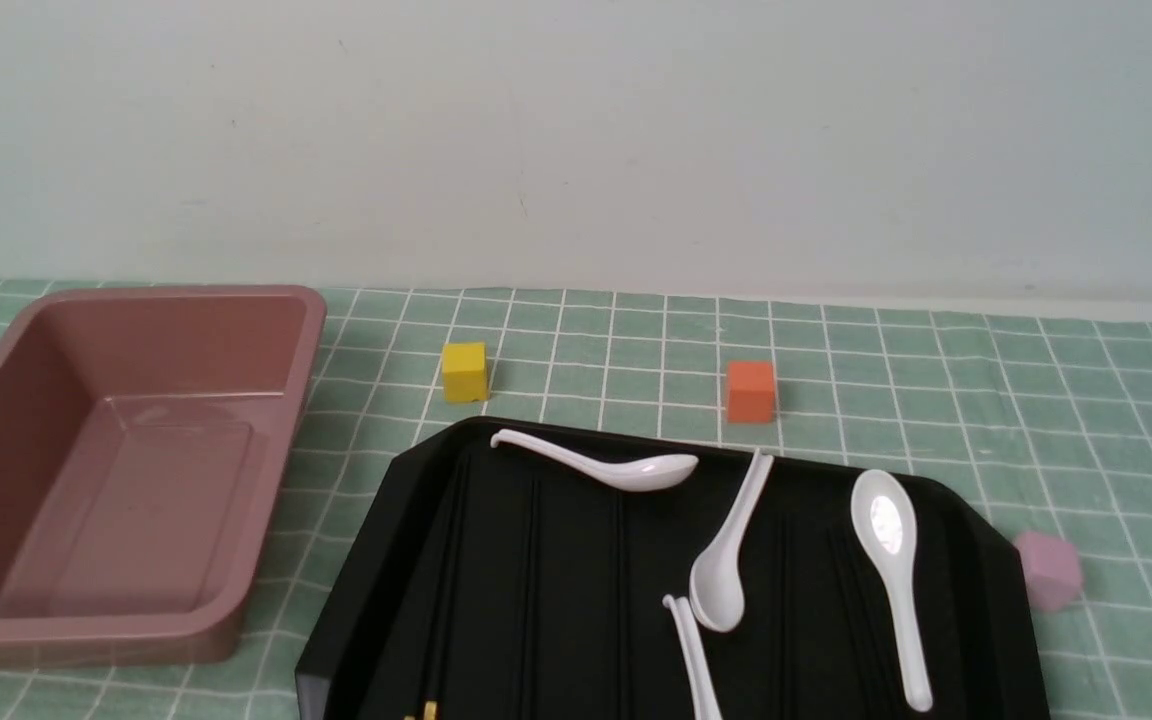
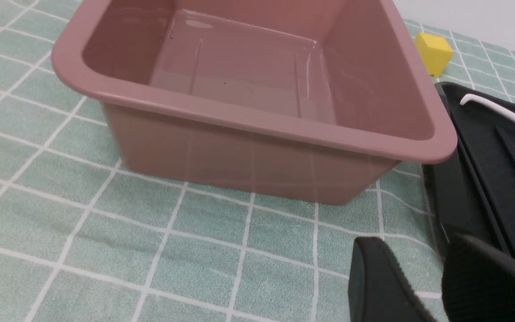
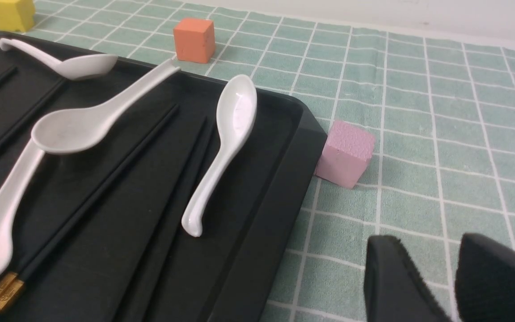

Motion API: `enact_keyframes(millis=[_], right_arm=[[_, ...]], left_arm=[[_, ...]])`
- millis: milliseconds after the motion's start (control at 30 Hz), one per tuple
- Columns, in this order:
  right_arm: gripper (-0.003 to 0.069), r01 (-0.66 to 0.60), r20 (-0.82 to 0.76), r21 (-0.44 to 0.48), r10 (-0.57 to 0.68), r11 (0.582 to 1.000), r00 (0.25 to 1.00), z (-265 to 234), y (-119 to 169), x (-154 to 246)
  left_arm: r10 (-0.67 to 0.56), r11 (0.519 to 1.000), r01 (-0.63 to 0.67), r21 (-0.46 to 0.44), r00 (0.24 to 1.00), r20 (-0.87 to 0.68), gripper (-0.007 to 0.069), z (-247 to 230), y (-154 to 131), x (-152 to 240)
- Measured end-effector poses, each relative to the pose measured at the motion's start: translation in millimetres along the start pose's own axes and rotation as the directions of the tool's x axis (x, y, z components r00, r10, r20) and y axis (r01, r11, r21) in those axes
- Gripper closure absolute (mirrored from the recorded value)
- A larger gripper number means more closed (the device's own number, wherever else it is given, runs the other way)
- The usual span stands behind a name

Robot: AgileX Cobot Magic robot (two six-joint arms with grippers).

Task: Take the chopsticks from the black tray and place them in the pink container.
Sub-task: 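Reach over to the black tray and grasp a pair of chopsticks with the left gripper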

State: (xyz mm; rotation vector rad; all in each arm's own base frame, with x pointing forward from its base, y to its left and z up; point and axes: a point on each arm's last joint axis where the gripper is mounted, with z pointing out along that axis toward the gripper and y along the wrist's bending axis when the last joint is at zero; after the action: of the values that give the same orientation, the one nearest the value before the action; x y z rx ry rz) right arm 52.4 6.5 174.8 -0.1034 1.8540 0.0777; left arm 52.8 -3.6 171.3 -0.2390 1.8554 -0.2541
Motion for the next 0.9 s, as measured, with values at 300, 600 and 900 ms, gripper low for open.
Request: enact_keyframes(millis=[300,600,900], right_arm=[[0.0419,0.0,0.0,0.0,0.0,1.0,1.0,0.0,0.0,0.0],[0.0419,0.0,0.0,0.0,0.0,1.0,1.0,0.0,0.0,0.0],[0.0419,0.0,0.0,0.0,0.0,1.0,1.0,0.0,0.0,0.0]], left_arm=[[-0.798,0.57,0.81,0.139,0.586,-0.143,0.0387,-1.8,-17.9,-2.7],[-0.937,0.28,0.92,0.274,0.324,-0.131,0.0387,-7.5,-21.1,-26.2],[-0.661,0.649,0.654,0.388,0.738,-0.138,0.051,-36.6,-71.6,-131.6]])
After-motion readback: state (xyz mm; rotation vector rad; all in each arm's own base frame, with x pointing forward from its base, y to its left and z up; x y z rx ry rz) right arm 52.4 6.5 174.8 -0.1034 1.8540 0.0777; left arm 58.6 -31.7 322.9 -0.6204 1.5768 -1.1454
